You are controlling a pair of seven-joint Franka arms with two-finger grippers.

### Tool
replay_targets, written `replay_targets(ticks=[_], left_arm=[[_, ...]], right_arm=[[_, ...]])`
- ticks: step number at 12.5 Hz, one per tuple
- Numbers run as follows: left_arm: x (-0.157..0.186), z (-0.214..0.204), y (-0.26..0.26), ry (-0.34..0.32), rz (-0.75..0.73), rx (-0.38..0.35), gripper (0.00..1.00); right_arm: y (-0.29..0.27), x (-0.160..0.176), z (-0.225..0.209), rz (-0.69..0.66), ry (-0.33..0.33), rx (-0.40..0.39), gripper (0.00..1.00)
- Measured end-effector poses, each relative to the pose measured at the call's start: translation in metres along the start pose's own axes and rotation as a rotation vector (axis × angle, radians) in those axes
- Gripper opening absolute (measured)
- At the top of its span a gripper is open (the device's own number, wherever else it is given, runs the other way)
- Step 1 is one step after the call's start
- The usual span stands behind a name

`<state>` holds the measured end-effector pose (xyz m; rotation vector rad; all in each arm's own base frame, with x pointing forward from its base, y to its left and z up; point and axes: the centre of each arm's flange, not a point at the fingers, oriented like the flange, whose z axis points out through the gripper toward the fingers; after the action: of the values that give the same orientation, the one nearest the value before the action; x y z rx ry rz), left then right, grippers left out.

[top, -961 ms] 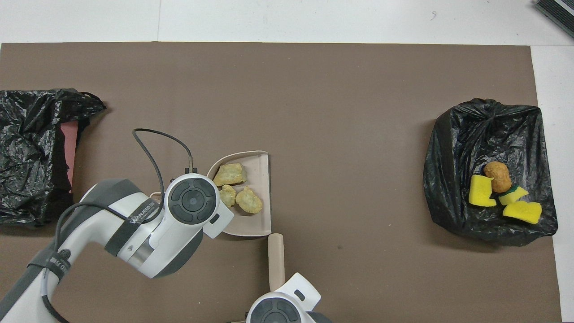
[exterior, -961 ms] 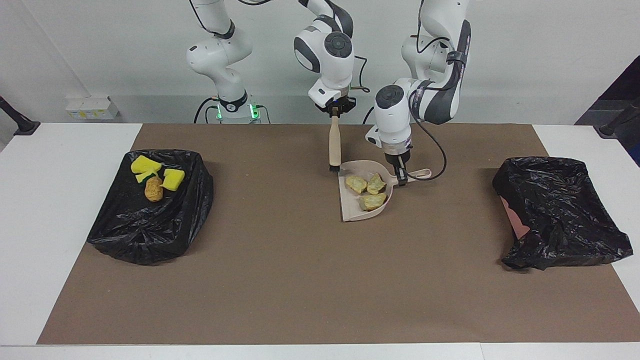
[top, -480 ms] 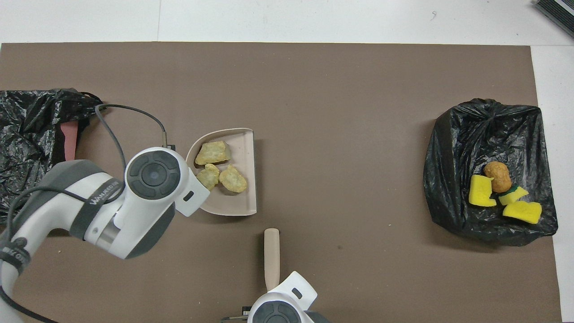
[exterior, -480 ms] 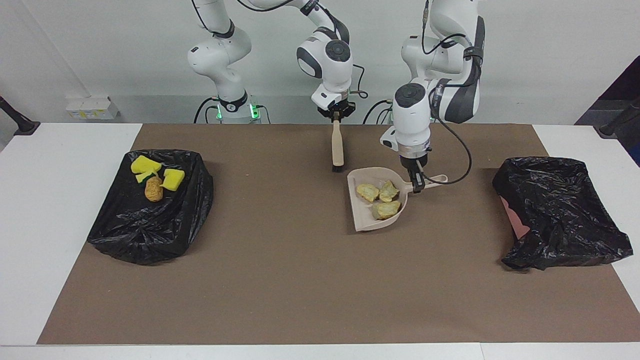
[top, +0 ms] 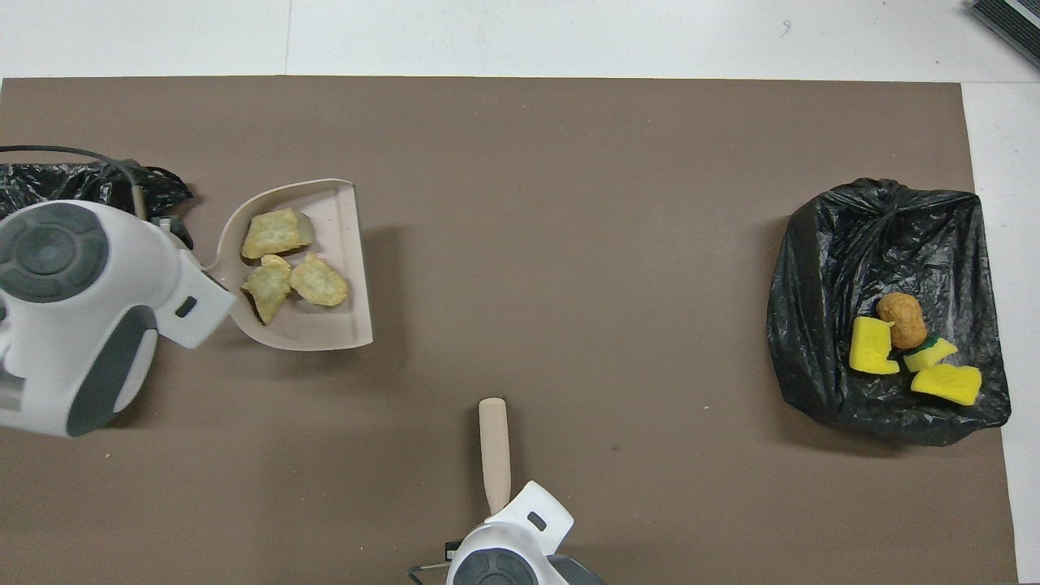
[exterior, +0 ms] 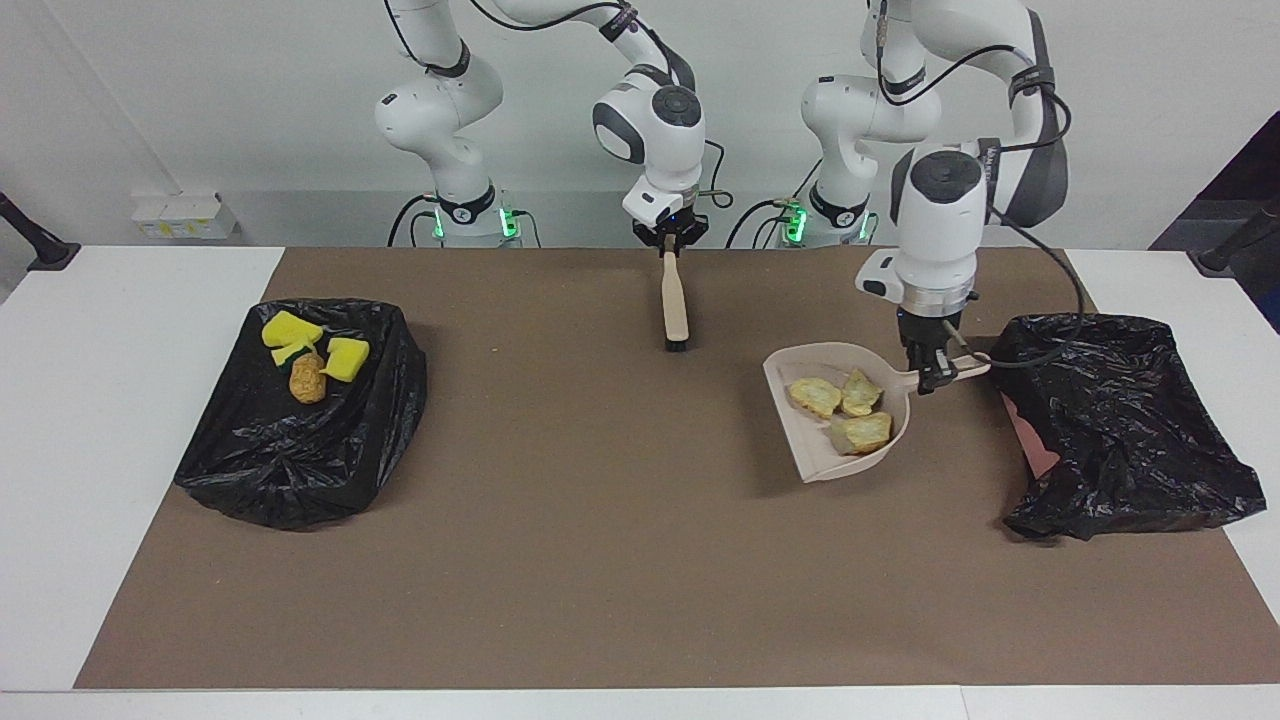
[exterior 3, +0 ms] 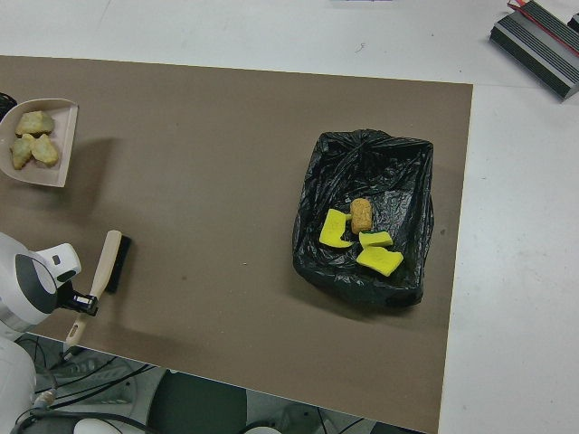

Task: Sweep and dump trash in bin
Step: 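Carry the loaded dustpan with the left gripper over the black bin, then tip the dustpan into the bin while the right gripper drops the brush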

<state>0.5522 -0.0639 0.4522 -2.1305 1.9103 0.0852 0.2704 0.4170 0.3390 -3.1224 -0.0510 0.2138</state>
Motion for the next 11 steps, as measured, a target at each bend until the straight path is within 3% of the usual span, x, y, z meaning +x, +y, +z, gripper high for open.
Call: replay_targets(ticks=[4,6,7,8,11], left_arm=[[-0.097,0.000,-0.007,-0.008,-0.151,-0.023,0.32],[-0.147,0.006,-0.007,0.037,-0.232,-0.046,0.32],[-0.173,0.008,-0.008,0.067,-0.251,-0.051,0.32],[-0.203,0.007,-0.008,0.088,-0.253,-0.046,0.32],[-0.279,0.001,-0.013,0.079,-0.212,-0.005,0.32]], right_arm=[[0.001,0.007,0.002,-0.005,0.025,0.002,0.26],[0.005,0.012,0.002,0.011,0.024,0.003,0.26],[0.007,0.017,0.002,0.021,0.022,0.004,0.33],[0.008,0.023,0.001,0.032,0.023,0.009,0.47],[0.016,0.060,-0.020,0.072,0.046,0.046,0.82]])
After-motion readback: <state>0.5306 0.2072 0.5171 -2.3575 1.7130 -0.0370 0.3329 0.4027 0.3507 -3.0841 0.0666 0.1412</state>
